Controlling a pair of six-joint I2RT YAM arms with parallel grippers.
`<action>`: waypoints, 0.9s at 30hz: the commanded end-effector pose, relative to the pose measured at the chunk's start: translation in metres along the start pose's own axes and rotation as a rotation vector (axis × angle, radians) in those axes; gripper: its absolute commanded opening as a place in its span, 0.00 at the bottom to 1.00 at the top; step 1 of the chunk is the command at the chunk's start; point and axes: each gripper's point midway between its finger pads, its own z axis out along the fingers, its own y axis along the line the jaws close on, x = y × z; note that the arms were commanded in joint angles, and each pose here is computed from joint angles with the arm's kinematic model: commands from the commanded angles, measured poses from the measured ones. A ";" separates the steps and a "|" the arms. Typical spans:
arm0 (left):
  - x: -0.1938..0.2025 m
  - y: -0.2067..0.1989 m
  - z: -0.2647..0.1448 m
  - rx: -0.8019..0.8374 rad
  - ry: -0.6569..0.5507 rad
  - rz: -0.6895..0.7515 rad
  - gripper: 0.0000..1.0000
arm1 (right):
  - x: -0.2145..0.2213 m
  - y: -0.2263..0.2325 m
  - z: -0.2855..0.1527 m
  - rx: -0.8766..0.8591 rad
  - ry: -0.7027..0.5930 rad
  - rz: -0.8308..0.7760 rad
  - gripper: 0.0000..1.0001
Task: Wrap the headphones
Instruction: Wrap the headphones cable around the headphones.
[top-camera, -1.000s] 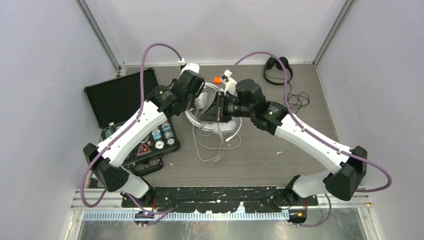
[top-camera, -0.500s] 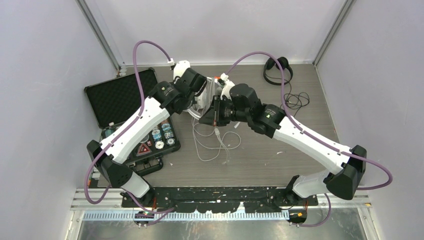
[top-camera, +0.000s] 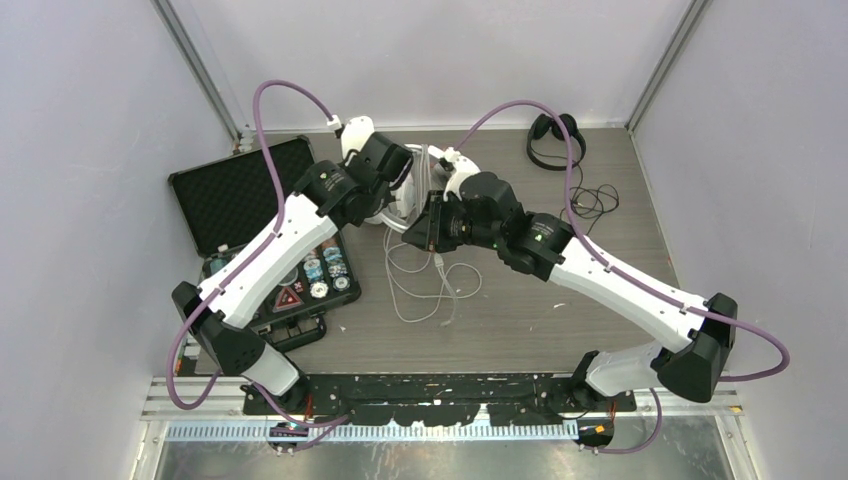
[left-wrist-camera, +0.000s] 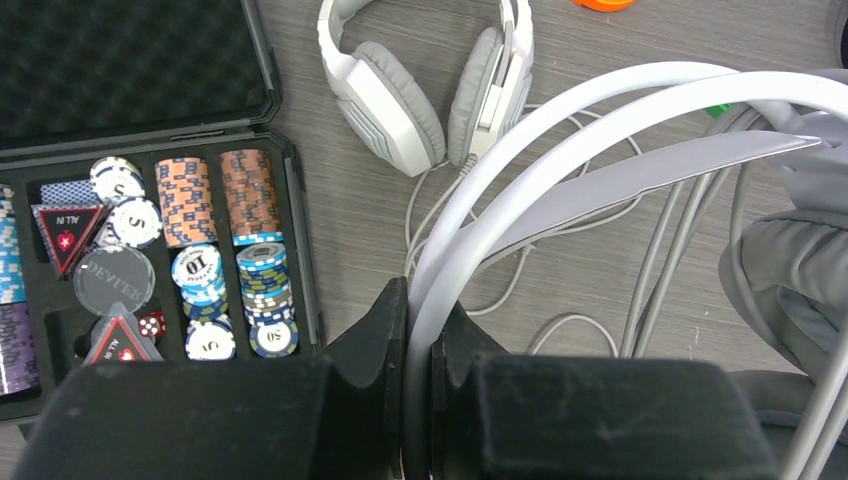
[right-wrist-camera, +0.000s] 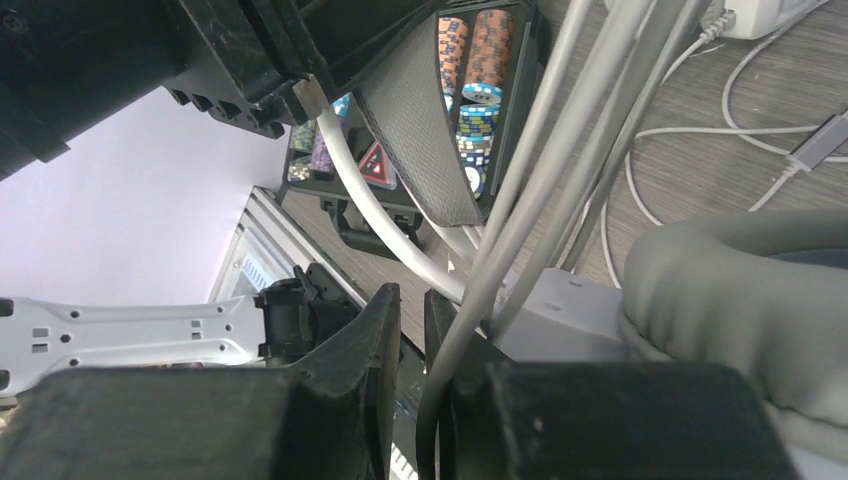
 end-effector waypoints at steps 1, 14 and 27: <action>-0.056 -0.012 -0.022 0.074 -0.161 -0.258 0.00 | -0.006 0.007 -0.012 -0.015 -0.051 -0.056 0.21; -0.061 -0.016 -0.024 0.110 -0.183 -0.306 0.00 | -0.017 -0.001 -0.021 0.037 -0.109 -0.051 0.36; -0.073 -0.037 -0.029 0.275 -0.265 -0.369 0.00 | -0.042 -0.017 -0.036 0.165 -0.215 -0.059 0.37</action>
